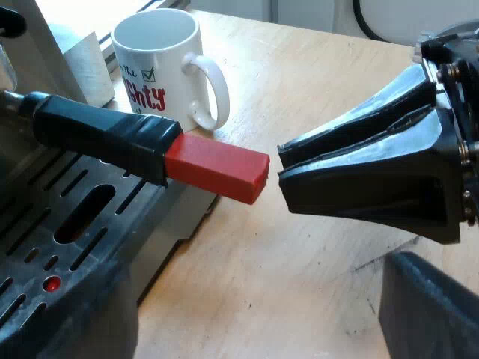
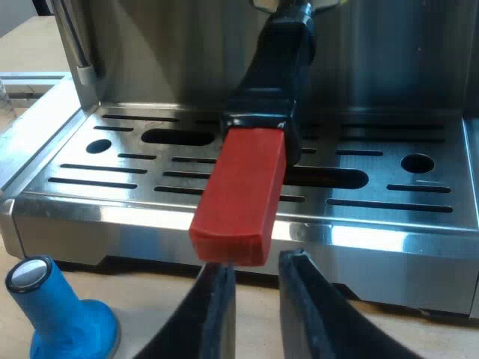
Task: Grind coffee beans and then tamp
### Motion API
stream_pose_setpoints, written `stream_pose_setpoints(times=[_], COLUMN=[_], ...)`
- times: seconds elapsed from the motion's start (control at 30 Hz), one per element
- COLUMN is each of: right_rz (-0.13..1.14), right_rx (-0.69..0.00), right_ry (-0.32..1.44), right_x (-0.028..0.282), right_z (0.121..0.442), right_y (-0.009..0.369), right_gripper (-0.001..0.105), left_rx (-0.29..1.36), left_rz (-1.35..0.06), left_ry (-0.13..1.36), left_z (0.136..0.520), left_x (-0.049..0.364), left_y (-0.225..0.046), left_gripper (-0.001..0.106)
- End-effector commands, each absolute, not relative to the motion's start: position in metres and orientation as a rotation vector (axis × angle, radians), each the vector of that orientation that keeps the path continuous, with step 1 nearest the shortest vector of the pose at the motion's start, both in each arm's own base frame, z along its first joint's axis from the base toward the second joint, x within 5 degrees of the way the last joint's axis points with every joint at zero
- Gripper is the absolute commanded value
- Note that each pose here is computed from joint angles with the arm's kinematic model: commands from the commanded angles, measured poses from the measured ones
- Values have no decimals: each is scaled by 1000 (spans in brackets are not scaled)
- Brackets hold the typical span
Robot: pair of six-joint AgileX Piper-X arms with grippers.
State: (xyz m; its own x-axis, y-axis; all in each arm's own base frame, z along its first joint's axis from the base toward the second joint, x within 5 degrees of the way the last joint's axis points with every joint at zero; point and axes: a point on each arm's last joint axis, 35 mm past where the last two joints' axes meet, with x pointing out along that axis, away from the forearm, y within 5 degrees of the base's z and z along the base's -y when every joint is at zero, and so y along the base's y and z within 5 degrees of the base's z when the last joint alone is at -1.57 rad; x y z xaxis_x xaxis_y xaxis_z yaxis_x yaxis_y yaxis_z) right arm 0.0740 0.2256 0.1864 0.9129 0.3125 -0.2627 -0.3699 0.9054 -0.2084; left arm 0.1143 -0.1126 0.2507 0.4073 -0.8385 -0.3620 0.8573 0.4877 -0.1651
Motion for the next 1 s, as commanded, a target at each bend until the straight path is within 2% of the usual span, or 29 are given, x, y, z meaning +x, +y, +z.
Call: stream_pose_setpoints(times=[0.03,0.13,0.37,0.57,0.77,1.0], right_rz=[364,371,374,356,250,207], right_rx=[-287,-307,-273,-306,-307,-273], right_ry=[220,203,219,217,187,160], right_x=[75,75,90,98,99,100], right_z=[187,189,191,191,193,197], right_y=[226,227,224,222,219,219], right_gripper=[19,19,19,19,19,19], left_rx=[36,36,37,43,44,44], left_rz=[-1077,-1077,-1077,-1073,-1073,-1073], left_ry=[417,417,425,464,468,468], left_z=[253,253,252,249,248,248], left_x=[114,114,113,112,112,112], left_y=[-113,-113,-113,-112,-112,-112], left_gripper=[68,68,68,68,68,68])
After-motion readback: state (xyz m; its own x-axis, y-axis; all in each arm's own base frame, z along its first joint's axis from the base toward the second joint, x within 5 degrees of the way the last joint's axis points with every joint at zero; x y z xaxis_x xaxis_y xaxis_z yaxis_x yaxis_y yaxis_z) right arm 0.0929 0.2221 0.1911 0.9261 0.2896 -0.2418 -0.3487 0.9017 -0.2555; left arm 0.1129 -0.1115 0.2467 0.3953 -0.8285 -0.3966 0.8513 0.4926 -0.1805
